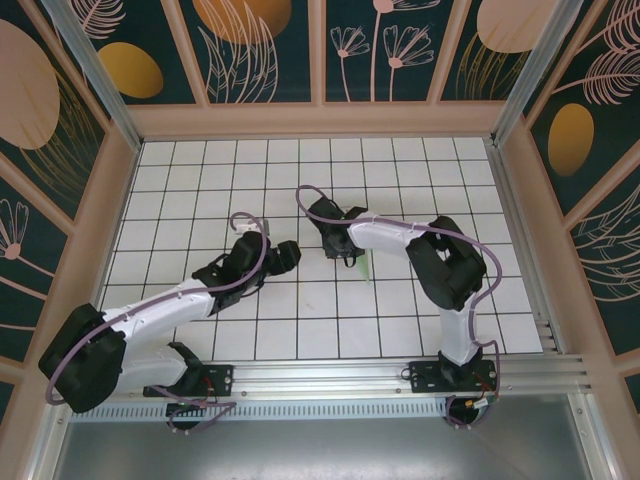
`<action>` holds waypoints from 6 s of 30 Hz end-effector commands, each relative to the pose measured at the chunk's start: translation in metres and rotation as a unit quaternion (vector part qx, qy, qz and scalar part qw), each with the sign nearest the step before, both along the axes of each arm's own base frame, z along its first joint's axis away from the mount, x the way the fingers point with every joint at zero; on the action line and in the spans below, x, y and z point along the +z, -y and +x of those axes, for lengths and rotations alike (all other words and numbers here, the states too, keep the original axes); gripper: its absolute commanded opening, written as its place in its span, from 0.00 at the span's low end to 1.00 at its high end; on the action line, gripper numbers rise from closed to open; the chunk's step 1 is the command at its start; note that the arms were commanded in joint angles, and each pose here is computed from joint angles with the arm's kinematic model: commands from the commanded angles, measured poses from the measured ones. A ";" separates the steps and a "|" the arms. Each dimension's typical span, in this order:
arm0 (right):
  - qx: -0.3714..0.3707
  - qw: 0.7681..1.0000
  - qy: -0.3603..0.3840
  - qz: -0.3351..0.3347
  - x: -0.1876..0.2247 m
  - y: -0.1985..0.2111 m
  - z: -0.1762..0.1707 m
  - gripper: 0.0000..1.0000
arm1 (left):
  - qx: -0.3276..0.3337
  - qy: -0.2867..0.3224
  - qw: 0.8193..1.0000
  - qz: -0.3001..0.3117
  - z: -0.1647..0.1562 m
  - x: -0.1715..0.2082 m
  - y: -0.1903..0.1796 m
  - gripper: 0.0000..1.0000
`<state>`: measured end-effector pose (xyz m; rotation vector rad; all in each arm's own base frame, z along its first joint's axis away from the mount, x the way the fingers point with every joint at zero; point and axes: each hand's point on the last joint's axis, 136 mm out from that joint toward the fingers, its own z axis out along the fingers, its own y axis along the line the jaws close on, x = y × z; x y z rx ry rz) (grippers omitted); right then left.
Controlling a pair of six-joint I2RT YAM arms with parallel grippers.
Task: Fold a paper plane with a square sheet of paper (fold left side to right side)
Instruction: Pick up the paper plane at the center of the table, then place the paper plane at the center of the table, then move the paper plane to the center of the table.
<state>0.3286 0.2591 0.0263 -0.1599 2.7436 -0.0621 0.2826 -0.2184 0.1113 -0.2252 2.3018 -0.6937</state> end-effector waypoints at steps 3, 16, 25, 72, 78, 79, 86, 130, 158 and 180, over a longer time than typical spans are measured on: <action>-0.007 0.999 0.033 -0.031 0.028 0.011 0.001 0.41 | 0.001 0.004 1.000 -0.011 0.006 -0.001 0.004 0.77; -0.002 0.994 0.046 -0.101 0.026 0.028 0.002 0.41 | -0.007 0.002 1.000 -0.014 0.006 -0.003 0.008 0.79; 0.003 0.989 0.036 -0.141 0.008 0.034 0.003 0.41 | -0.010 0.001 1.000 -0.014 0.005 -0.005 0.009 0.80; -0.039 0.998 -0.014 0.053 0.026 0.064 0.080 0.07 | -0.026 0.004 1.000 -0.016 0.005 0.001 0.015 0.84; -0.039 0.997 -0.014 0.061 0.035 0.066 0.073 0.21 | -0.025 0.004 1.000 -0.013 0.005 0.000 0.014 0.84; -0.041 0.997 -0.015 0.059 0.035 0.067 0.072 0.22 | -0.025 0.005 1.000 -0.012 0.006 0.000 0.014 0.84; -0.051 0.997 -0.006 0.050 0.041 0.076 0.066 0.26 | -0.025 0.004 1.000 -0.011 0.005 0.000 0.013 0.84; -0.075 0.993 -0.075 0.050 0.003 0.057 0.008 0.05 | -0.010 0.022 1.000 0.007 0.001 0.012 -0.003 0.89; -0.054 0.993 -0.093 0.038 -0.009 0.034 0.006 0.12 | -0.013 0.022 1.000 0.009 0.003 0.013 0.000 0.90; -0.043 0.996 -0.077 0.027 0.014 0.031 0.008 0.17 | -0.009 0.028 0.999 0.012 0.003 0.022 -0.003 0.90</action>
